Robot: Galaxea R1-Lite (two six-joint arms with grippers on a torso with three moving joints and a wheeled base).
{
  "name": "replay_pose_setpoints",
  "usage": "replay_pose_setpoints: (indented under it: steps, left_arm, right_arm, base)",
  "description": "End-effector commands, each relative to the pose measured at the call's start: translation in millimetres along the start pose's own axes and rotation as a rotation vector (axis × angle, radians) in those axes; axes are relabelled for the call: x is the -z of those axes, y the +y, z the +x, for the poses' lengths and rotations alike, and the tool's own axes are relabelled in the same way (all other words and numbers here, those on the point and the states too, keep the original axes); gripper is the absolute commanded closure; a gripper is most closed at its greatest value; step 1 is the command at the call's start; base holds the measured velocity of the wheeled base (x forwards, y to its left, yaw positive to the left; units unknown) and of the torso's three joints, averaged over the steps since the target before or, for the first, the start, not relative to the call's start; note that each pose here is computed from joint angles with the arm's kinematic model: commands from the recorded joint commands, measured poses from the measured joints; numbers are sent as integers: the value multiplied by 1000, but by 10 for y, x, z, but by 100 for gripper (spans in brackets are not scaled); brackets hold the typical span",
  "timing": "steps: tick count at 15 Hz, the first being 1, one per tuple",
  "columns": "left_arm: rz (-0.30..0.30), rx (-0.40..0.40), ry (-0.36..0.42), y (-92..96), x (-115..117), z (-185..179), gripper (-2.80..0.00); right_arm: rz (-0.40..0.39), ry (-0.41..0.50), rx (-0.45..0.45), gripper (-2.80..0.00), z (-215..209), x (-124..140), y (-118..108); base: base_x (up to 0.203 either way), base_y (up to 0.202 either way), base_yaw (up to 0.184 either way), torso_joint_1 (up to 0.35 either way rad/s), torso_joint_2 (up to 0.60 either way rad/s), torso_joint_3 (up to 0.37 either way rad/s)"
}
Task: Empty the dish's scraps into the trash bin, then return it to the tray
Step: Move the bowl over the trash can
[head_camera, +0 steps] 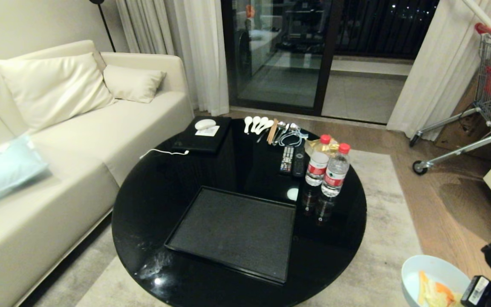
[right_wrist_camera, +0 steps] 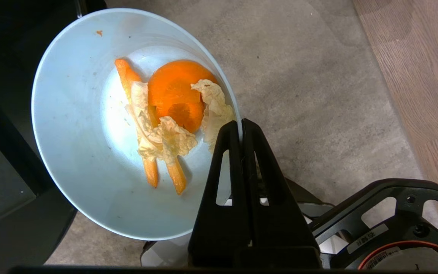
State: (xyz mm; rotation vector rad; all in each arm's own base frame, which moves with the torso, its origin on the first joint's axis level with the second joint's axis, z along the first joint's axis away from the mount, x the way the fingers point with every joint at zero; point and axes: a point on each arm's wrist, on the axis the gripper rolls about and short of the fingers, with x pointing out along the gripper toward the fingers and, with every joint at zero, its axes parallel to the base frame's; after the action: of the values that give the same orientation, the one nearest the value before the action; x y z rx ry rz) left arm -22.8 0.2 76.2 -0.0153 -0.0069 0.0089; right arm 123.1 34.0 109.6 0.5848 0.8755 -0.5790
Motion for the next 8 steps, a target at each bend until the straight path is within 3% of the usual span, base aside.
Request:
replay_pose_setpoints:
  steps: [1,8]
  left_arm:
    - [0,0,-1,0,0,0,0]
    - [-2,0,-1,0,0,0,0]
  right_arm:
    - [-1,5,12,0,23,2,18]
    - [-5,-1,9,0,42,-3,41]
  base:
    - [0,0,0,0,0,0]
    - [0,0,0,0,0,0]
